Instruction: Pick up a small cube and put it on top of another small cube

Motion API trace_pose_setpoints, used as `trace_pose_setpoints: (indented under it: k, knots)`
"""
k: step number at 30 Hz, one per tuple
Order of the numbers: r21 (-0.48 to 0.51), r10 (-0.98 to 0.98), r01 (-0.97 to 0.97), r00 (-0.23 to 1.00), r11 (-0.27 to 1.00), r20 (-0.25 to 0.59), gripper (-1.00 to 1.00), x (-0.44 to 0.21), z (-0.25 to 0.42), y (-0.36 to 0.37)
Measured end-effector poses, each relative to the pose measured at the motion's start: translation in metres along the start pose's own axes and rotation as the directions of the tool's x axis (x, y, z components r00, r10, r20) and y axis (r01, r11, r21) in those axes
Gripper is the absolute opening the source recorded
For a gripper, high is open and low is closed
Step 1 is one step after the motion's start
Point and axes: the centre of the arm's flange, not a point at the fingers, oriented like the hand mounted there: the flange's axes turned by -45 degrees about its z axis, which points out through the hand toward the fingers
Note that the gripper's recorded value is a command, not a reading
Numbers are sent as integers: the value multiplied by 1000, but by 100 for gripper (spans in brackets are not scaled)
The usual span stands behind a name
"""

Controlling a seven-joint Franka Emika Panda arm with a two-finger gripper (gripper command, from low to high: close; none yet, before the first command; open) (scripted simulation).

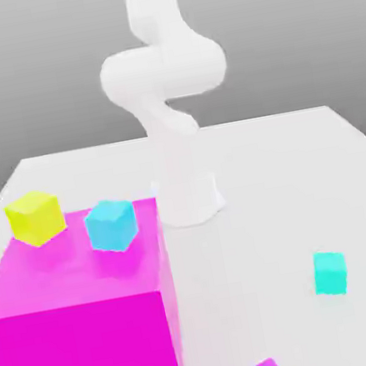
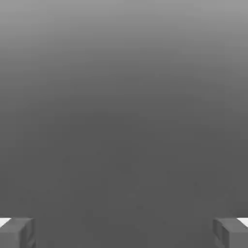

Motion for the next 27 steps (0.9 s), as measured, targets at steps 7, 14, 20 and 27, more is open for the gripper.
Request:
trace_pose_setpoints:
  k: [7,14,20,27]
  knots:
    - [186,-362,328,913,926,187,0,-58,158,-83]
    - [402,-689,573,675,714,263,0,-173,265,-165]
    - [584,-900,687,369,433,232,0,-301,313,-217]
    - [619,-927,691,301,374,224,0,-366,364,-221]
